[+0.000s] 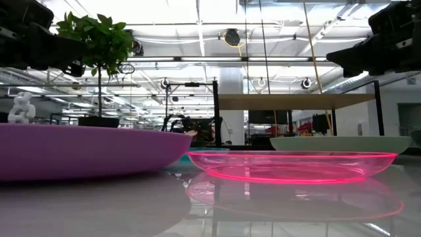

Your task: Place and stack plates onto a shelf

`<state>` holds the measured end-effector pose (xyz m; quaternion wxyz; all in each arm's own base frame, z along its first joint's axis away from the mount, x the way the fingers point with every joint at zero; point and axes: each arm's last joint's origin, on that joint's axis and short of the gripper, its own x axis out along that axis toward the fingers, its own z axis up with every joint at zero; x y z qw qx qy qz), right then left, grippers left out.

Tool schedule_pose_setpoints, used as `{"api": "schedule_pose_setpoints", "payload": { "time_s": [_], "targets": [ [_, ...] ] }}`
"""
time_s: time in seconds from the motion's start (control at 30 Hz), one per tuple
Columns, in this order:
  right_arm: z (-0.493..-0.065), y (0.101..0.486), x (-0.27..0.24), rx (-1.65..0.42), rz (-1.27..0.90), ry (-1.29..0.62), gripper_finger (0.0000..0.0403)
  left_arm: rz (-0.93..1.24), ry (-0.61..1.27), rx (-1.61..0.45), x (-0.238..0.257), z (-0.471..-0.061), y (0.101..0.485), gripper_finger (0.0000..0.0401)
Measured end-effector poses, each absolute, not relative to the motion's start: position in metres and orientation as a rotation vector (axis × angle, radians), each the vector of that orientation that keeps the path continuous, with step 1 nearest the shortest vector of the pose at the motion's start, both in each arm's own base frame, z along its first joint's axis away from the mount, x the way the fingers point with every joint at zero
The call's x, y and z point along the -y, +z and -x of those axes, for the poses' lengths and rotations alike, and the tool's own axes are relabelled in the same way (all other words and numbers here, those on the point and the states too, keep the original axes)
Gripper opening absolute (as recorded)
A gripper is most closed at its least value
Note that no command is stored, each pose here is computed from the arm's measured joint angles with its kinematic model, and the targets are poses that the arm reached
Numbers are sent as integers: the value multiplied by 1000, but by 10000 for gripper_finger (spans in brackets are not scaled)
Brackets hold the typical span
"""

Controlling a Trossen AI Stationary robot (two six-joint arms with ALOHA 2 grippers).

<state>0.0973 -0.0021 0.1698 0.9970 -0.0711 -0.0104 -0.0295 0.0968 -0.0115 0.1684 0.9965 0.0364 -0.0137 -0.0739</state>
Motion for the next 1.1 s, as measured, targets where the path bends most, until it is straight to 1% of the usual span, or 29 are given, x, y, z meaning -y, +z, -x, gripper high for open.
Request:
{"api": "schedule_pose_setpoints", "payload": {
  "time_s": [0.8,0.83,0.93,1.1],
  "targets": [
    [-97,170,2,21,151,-59,0,-73,-149,27,12,-97,168,17],
    [-97,170,2,21,135,-59,0,-73,-148,28,12,-97,168,17],
    [-97,170,2,25,-27,-56,0,-73,-148,27,12,-97,168,17],
    [-97,175,2,72,-38,-38,0,-73,-148,27,12,-97,168,17]
  ]
}}
